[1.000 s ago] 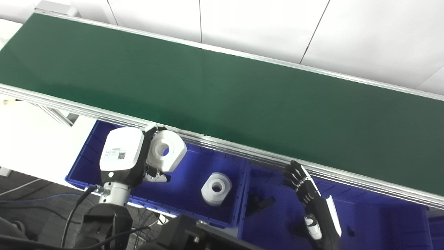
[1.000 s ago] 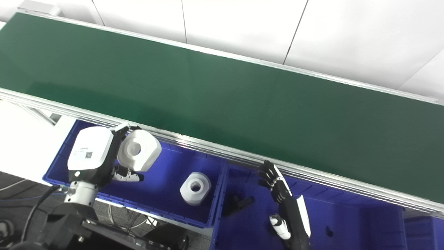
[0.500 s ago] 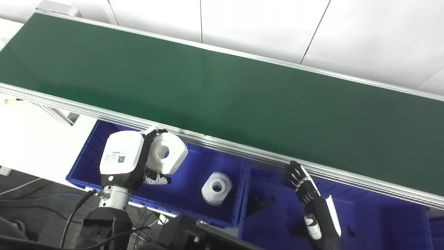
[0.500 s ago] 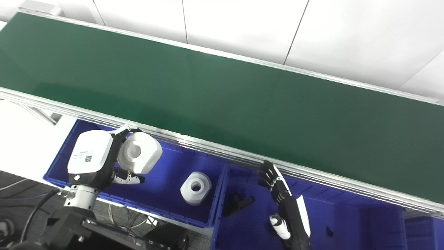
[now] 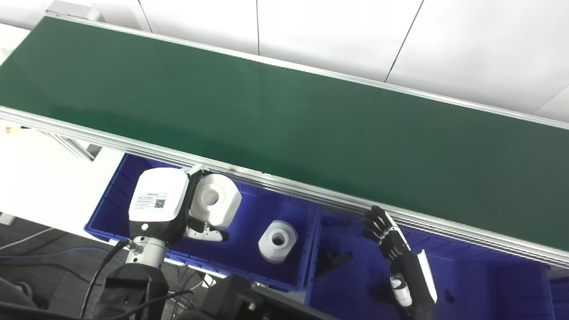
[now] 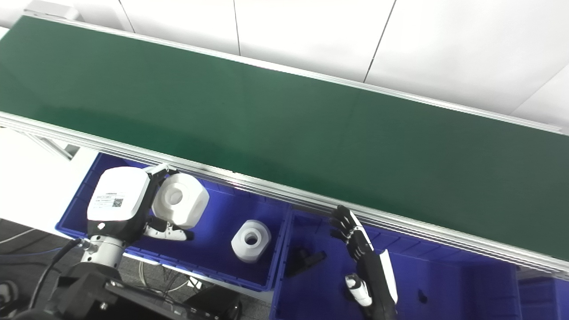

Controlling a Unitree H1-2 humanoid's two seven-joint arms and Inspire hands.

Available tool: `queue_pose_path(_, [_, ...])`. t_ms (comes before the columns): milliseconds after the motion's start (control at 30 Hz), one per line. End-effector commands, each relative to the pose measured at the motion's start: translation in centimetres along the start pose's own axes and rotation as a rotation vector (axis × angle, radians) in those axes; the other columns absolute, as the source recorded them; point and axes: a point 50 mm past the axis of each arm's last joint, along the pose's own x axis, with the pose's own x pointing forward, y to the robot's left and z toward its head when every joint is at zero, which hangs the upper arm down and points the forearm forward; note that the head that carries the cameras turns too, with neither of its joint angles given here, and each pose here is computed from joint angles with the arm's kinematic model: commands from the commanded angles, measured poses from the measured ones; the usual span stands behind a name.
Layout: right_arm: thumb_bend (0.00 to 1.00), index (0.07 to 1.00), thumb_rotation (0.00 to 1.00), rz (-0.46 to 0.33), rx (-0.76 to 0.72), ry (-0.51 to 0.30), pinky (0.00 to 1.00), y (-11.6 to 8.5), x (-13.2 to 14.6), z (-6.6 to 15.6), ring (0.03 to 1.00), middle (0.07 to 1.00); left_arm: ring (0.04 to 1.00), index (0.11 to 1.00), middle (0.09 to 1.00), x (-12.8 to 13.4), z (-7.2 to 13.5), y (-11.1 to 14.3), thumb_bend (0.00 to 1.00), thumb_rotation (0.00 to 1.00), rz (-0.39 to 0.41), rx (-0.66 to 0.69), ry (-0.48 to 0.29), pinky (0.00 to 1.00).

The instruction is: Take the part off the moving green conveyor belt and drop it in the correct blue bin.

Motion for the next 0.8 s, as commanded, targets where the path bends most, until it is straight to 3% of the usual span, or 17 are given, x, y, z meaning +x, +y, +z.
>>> queue_pose_path(0, [0.89,0.918,0.95,-0.001,0.004,-0.037,0.80,0.03,0.37,0.89,0.857,0.889,0.719,0.708,0.736,-0.34,-0.21,0.91,1.00,0.53,0.029,0.024,-0.013,0.66])
queue_pose_path(267, [0.89,0.915,0.95,-0.001,-0.003,-0.039,0.79,0.02,0.42,0.79,0.855,0.888,0.794,0.755,0.802,-0.34,-0.24,0.92,1.00,0.59,0.010,0.012,-0.019,0.78])
queue_pose_path(633, [0.89,0.916,0.95,0.003,0.001,-0.035,0.79,0.01,0.37,0.69,0.858,0.889,0.808,0.777,0.812,-0.32,-0.09,1.12,1.00,0.59,0.010,-0.014,-0.034,0.80])
queue_pose_path(767, [0.88,0.919,0.94,0.004,0.003,-0.036,0.80,0.18,0.17,0.72,0.860,0.892,0.805,0.793,0.815,-0.62,0.33,1.36,1.00,0.62,0.048,-0.094,-0.101,0.78])
